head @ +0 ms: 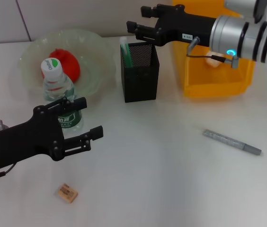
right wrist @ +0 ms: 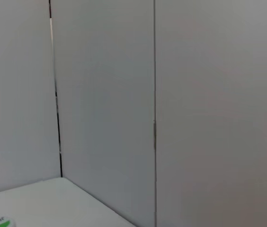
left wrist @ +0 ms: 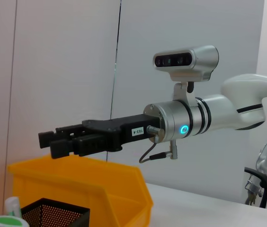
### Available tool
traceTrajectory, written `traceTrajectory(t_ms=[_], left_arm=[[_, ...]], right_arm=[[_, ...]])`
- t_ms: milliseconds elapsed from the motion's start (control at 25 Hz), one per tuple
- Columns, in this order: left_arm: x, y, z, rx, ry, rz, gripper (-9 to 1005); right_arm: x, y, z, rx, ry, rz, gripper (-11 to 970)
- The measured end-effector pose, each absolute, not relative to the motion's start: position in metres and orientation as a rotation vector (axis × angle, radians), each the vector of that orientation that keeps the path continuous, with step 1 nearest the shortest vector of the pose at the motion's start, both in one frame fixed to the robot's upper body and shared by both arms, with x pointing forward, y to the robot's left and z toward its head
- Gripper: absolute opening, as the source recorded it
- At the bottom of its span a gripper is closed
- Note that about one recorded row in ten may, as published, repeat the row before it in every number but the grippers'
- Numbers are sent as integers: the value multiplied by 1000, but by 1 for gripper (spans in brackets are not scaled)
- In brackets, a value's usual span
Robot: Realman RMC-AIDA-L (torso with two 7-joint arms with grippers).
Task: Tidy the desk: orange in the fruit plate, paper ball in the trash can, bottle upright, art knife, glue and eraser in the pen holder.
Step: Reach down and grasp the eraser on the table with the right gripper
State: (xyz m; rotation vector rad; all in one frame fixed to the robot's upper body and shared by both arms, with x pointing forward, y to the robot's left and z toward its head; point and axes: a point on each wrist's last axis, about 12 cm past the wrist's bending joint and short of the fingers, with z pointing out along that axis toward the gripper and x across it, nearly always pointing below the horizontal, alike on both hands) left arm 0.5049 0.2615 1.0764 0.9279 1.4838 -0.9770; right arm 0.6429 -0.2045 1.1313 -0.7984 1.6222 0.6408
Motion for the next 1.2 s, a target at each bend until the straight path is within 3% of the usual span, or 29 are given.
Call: traceTrajectory(t_ms=[280,600,920,1200], left_arm=[[504,264,1076,920,1490,-971,813],[504,268,1076,907,1494,-960,812],[504,275,1076,871,1530,-964,812],[497,287,1074,860,1567,-951,812]], right_arm=[[630,-228,1144,-737,1521,655,687],[595,-257,1145,-806,1458,708,694],[547,-275,1121,-1063,1552,828,694],[530,-279,1108,-1092,1613,881,694]])
